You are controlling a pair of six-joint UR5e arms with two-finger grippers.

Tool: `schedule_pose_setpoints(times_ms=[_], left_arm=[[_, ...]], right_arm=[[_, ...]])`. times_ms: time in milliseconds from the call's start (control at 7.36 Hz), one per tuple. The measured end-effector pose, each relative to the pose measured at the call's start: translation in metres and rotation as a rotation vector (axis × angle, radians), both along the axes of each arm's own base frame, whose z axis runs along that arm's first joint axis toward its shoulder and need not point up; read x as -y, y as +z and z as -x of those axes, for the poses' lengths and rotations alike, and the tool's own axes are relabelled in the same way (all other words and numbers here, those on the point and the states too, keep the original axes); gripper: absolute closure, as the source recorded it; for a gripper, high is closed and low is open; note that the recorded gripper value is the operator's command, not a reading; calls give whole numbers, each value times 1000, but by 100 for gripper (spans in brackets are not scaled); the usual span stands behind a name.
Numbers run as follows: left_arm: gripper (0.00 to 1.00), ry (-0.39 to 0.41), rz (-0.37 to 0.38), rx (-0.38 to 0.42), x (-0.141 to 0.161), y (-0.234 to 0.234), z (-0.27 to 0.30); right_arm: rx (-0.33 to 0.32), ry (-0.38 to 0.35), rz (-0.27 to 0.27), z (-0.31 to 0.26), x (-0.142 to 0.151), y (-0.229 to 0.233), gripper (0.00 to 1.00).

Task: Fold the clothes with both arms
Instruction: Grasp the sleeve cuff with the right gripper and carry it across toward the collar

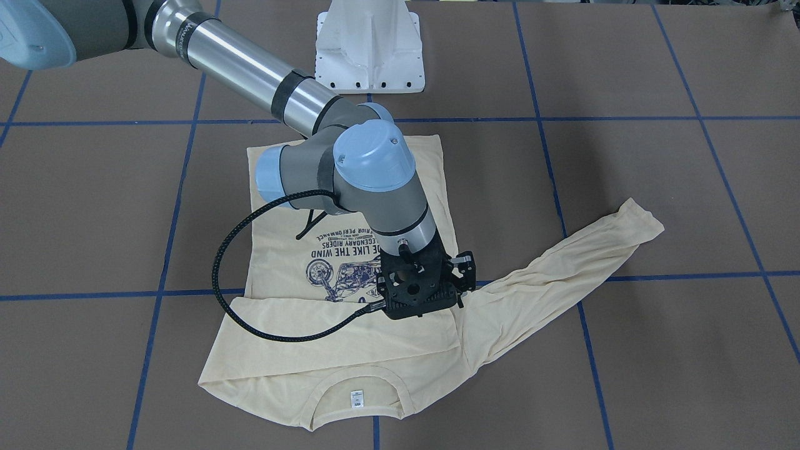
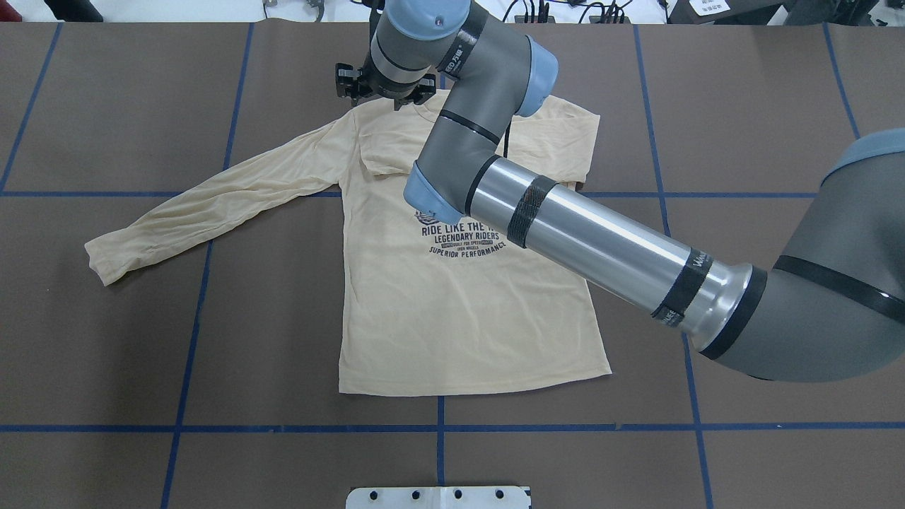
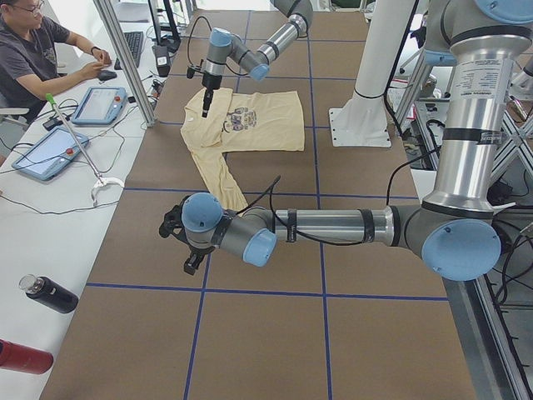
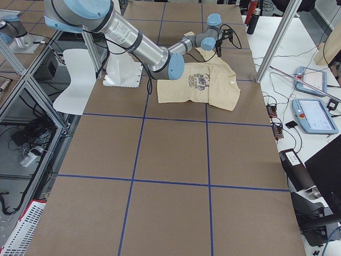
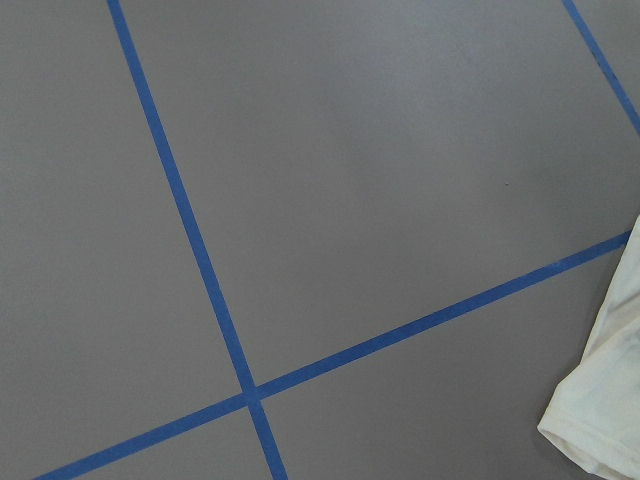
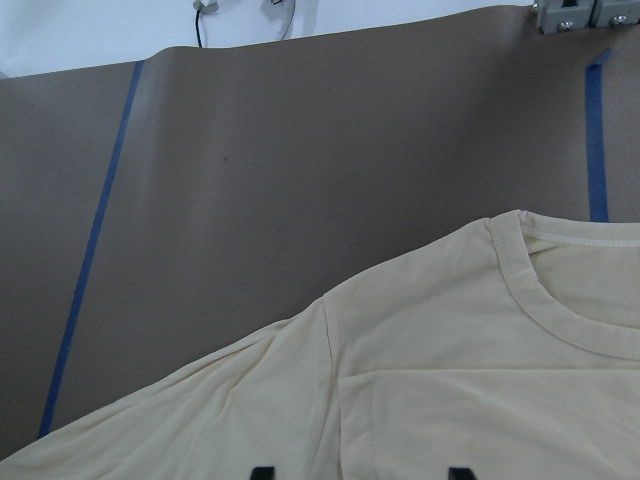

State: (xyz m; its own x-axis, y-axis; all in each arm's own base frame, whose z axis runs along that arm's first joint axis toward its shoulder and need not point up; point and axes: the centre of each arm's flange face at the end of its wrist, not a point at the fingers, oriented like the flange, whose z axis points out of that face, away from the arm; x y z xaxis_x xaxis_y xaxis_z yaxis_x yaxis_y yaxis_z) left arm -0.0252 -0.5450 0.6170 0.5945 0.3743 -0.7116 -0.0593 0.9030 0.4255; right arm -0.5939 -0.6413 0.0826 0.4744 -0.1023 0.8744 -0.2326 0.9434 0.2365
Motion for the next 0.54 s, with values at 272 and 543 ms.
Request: schedule_pose_setpoints(times_ms=[272, 543], left_arm=[[0, -37, 34, -14, 2, -8, -2], [0, -97, 44, -42, 5, -21, -19]], right_arm=[[8, 17, 27, -2, 0, 1, 0], [-45, 18, 77, -13, -5, 13, 0]])
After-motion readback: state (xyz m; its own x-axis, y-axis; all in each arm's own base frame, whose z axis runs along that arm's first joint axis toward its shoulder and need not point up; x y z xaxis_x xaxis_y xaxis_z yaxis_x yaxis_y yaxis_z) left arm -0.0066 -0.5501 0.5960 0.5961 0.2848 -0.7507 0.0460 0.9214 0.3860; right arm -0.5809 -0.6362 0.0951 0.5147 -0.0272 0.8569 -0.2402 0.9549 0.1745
